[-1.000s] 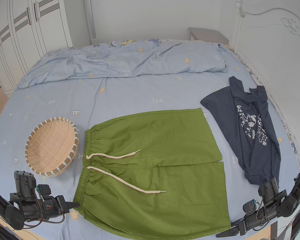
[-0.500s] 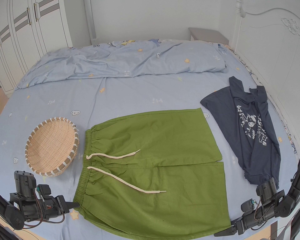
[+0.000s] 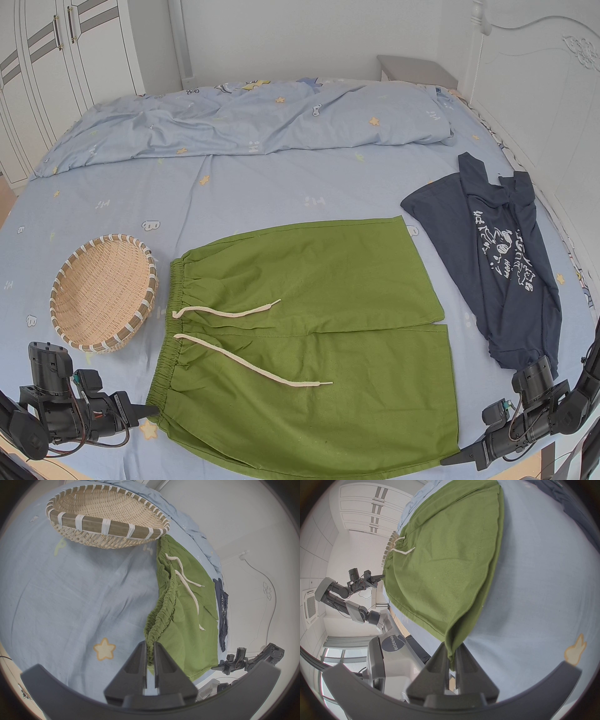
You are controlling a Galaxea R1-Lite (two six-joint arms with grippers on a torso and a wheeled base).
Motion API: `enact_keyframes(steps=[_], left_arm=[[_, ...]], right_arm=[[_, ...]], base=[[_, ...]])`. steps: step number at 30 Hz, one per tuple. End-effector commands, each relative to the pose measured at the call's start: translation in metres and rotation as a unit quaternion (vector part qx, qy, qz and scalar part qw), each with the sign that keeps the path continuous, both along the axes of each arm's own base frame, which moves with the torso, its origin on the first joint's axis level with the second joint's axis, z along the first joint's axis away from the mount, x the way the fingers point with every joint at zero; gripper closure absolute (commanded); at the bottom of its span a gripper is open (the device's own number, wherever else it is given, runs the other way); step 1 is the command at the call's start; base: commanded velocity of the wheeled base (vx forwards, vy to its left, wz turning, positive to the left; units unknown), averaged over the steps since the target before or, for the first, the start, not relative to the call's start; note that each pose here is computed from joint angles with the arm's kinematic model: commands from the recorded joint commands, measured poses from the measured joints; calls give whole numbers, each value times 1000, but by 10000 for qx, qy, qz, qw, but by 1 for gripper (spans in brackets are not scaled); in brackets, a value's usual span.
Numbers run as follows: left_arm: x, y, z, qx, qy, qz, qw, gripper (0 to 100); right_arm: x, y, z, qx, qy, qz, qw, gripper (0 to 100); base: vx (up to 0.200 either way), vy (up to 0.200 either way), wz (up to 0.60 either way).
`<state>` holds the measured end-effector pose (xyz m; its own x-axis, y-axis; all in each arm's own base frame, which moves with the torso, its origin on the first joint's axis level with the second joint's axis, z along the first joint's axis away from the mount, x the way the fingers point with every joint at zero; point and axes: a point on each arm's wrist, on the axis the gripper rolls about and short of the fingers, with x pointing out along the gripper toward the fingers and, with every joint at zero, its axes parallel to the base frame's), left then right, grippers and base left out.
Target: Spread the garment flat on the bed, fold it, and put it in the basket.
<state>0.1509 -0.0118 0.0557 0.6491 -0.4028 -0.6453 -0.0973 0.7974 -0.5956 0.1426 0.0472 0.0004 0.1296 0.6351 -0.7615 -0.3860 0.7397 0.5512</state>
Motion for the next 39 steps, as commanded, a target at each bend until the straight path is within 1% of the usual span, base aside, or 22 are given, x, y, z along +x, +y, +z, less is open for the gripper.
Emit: enact_keyframes(steps=[1,6,9,11,12,13,15,16,18,19,20,21,22,24,25,26,29,30,32,33,36,39], left_arm=[[-4,0,-3,0,100,10,9999,100],[-5,0,-3,5,120,-10,9999,100],[-4,-1,-2,-16,52,-39,10000,100],[-1,-2,0,-33,-7,-40,10000,100],[0,-2,0,-39,-15,-45,10000,100],[4,-2,3,-45,-70,-38,10000,100],[9,-2,6,-67,-126,-11,9999,100],[14,-3,9,-110,-170,20,9998,100],[22,-4,16,-168,-171,59,9997,100],[22,-4,16,-168,-171,59,9997,100],[30,-7,26,-232,-82,46,9997,100],[32,-7,28,-246,-49,46,9997,100],[39,-9,43,-325,90,108,9994,100],[48,-9,63,-351,226,154,9990,100],[48,-9,63,-351,226,154,9990,100],[58,-8,80,-354,271,189,9988,100],[70,-8,102,-364,211,189,9989,100],[70,-8,102,-364,211,189,9989,100],[83,-8,118,-384,146,195,9990,100],[88,-8,120,-388,169,190,9989,100],[99,-9,123,-383,245,201,9988,100],[112,-7,131,-384,236,239,9987,100]], right_arm=[[-5,-2,1,-6,44,-5,10000,100],[-5,-5,8,34,-182,-144,9997,100],[-4,-9,22,128,-675,-318,9971,100],[-1,-11,33,212,-1028,-462,9934,100],[-1,-11,35,222,-1068,-475,9929,100],[8,-11,49,324,-1416,-649,9873,100],[15,-10,61,405,-1637,-790,9825,100],[22,-8,73,467,-1791,-904,9786,100],[34,-7,93,512,-1961,-986,9743,100],[34,-7,93,512,-1961,-986,9743,100],[43,-6,108,498,-1938,-1004,9746,100],[45,-6,110,494,-1924,-1004,9749,100],[55,-4,124,486,-1939,-988,9748,100],[66,-3,139,529,-2073,-1018,9715,100],[66,-3,139,529,-2073,-1018,9715,100],[75,-2,154,585,-2254,-1044,9669,100],[89,-1,171,610,-2394,-1067,9631,100],[89,-1,171,610,-2394,-1067,9631,100],[106,1,180,589,-2300,-1072,9655,100],[110,1,183,591,-2307,-1072,9653,100],[121,3,188,602,-2365,-1068,9639,100],[139,6,200,636,-2502,-1071,9601,100]], base=[[0,0,0],[0,0,0],[0,0,0],[0,0,0],[0,0,0],[0,0,0],[0,0,0],[0,0,0],[0,0,0],[0,0,0],[0,0,0],[0,0,0],[0,0,0],[0,0,0],[0,0,0],[0,0,0],[0,0,0],[0,0,0],[0,0,0],[0,0,0],[0,0,0],[0,0,0]])
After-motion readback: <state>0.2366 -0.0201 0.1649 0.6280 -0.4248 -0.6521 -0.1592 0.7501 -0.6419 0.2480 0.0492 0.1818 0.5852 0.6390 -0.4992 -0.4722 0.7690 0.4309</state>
